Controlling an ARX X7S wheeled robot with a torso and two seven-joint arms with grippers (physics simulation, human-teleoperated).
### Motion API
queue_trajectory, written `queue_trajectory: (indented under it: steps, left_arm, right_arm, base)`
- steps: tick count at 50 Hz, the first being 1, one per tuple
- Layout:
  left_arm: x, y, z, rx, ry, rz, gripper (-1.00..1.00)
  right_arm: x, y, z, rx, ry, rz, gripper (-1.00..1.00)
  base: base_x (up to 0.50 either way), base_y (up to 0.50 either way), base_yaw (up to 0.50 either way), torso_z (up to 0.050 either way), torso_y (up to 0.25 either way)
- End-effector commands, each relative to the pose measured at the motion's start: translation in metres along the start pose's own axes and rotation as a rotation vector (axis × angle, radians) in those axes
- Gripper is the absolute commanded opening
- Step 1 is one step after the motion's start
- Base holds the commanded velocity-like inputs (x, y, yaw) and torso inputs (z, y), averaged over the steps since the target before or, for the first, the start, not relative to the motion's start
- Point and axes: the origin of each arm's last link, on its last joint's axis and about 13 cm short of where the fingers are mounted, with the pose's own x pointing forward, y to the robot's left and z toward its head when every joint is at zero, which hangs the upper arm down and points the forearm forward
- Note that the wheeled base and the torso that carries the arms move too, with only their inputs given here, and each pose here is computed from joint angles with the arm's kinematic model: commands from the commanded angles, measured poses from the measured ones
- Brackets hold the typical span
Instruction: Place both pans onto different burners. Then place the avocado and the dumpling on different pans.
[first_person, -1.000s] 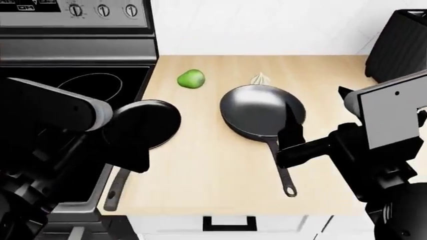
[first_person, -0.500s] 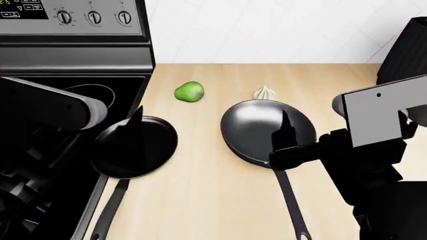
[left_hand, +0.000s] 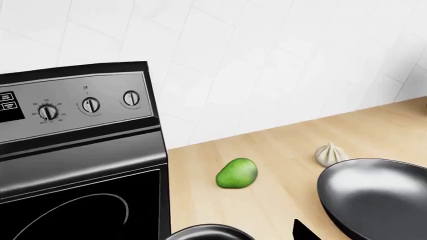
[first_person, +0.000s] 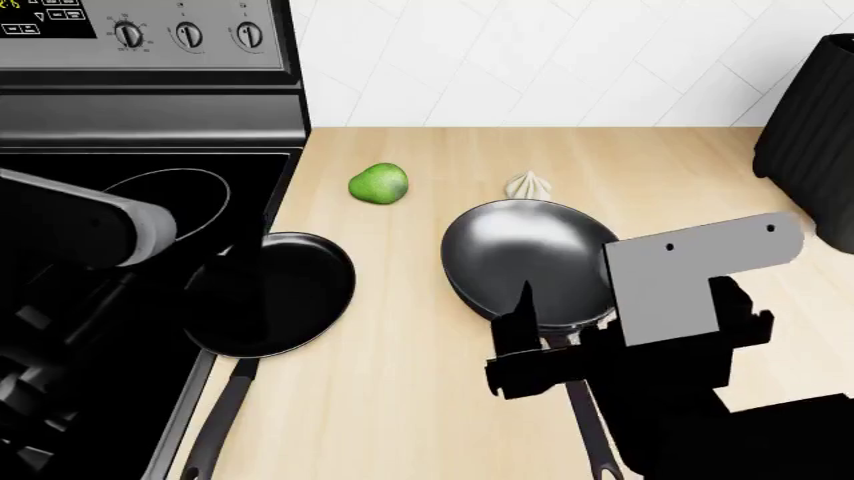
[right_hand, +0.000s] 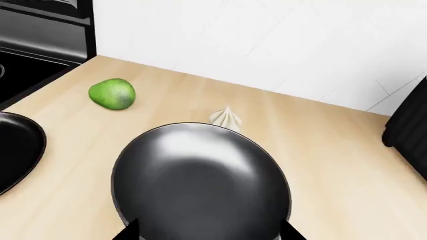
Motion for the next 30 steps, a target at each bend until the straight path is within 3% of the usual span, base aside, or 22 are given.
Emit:
queue_trajectory:
  steps: [1, 30]
  left_arm:
    - [-0.001, 0.005, -0.003, -0.011, -0.005, 0.005, 1.00]
    - [0.001, 0.003, -0.005, -0.013, 0.001, 0.007, 1.00]
  right_arm:
    - [-0.004, 0.009, -0.015, 0.042, 0.101, -0.014, 1.00]
    - [0.009, 0.009, -0.043, 0.110, 0.193, -0.012, 1.00]
  base:
    - [0.00, 0.00, 0.00, 0.000, 0.000]
    - [0.00, 0.00, 0.00, 0.000, 0.000]
